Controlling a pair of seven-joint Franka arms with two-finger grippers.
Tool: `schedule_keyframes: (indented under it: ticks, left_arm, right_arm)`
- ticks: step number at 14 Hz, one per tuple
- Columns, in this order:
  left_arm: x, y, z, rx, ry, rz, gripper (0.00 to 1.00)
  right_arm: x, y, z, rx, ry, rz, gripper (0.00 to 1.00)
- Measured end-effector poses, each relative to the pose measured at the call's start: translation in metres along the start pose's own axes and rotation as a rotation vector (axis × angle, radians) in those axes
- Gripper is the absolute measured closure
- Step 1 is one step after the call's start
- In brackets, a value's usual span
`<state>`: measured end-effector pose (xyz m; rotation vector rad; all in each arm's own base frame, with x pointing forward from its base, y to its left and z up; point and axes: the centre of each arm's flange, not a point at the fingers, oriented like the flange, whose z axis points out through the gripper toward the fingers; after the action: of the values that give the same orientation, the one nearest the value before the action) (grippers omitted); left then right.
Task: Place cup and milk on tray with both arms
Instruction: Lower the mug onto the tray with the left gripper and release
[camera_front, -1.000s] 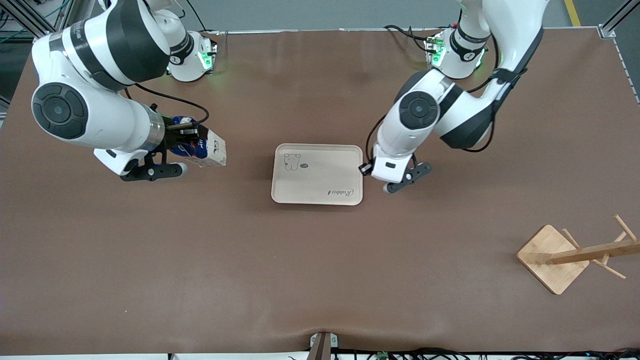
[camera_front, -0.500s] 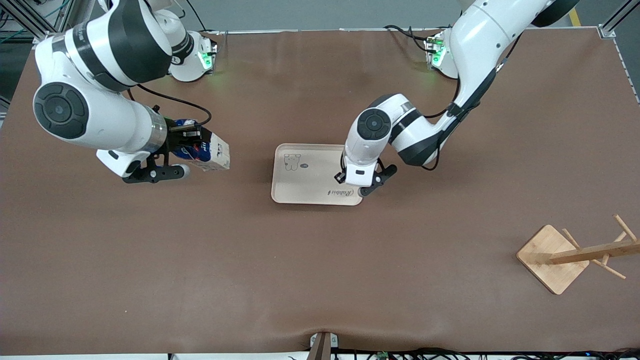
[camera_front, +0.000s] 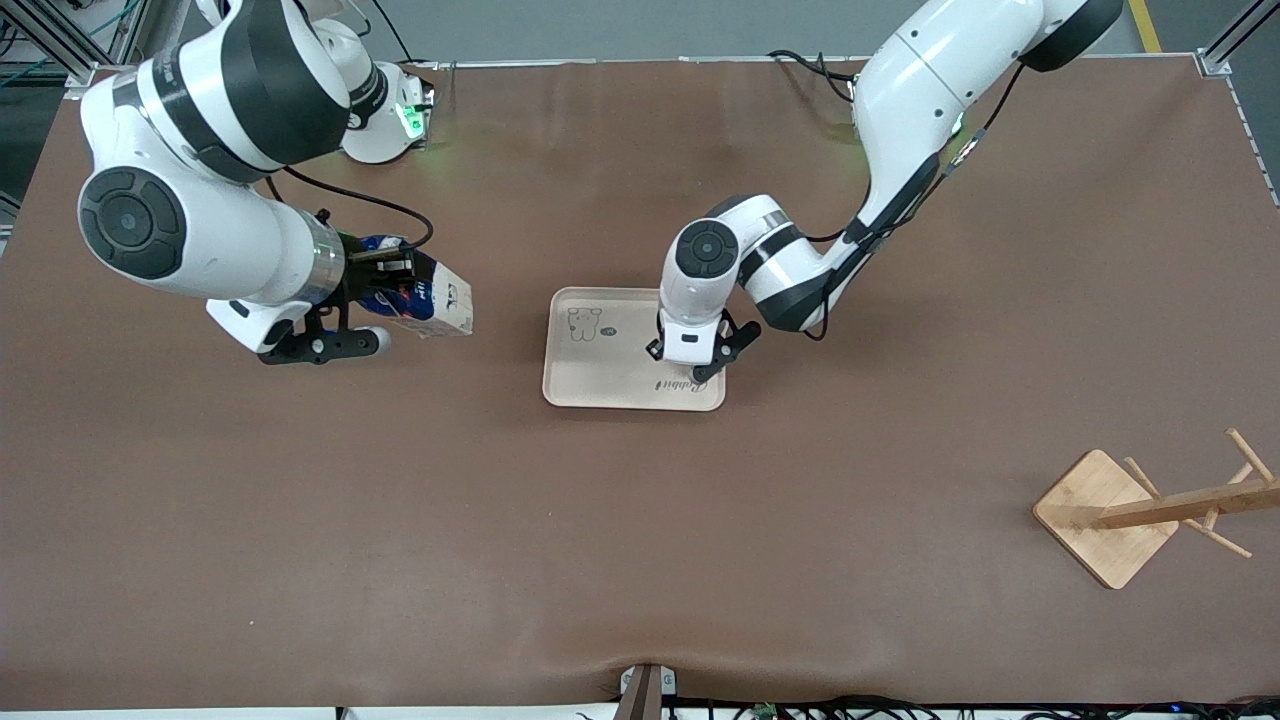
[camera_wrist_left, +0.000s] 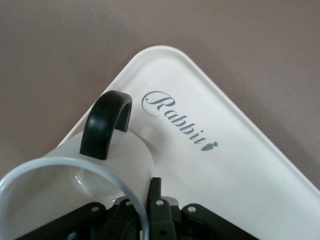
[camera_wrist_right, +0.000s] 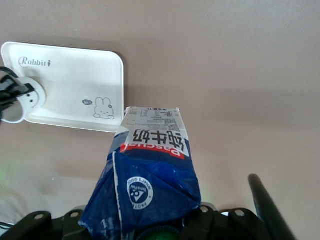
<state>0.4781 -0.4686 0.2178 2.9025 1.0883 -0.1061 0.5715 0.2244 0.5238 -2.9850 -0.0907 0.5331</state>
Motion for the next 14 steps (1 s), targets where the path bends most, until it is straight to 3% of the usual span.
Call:
schedule_keyframes:
  ticks: [2, 4, 8, 12, 14]
  left_arm:
    - [-0.005, 0.002, 0.001, -0.004, 0.005, -0.014, 0.95]
    - [-0.003, 0.004, 0.001, -0.008, 0.007, -0.035, 0.8]
    - [0.012, 0.015, -0.018, -0.051, 0.018, -0.059, 0.39]
    - [0.042, 0.02, -0.082, -0.098, 0.073, -0.095, 0.01]
    - [0.061, 0.015, -0.13, -0.127, 0.117, -0.118, 0.0]
  right_arm:
    - [0.001, -0.007, 0.002, 0.01, 0.007, 0.005, 0.48]
    - [0.001, -0.017, 0.006, 0.016, 0.014, 0.027, 0.48]
    - [-0.003, -0.039, 0.013, 0.011, 0.026, 0.055, 0.48]
    - [-0.008, -0.08, 0.03, 0.011, 0.065, 0.061, 0.48]
    - [-0.011, -0.107, 0.046, 0.002, 0.071, 0.054, 0.48]
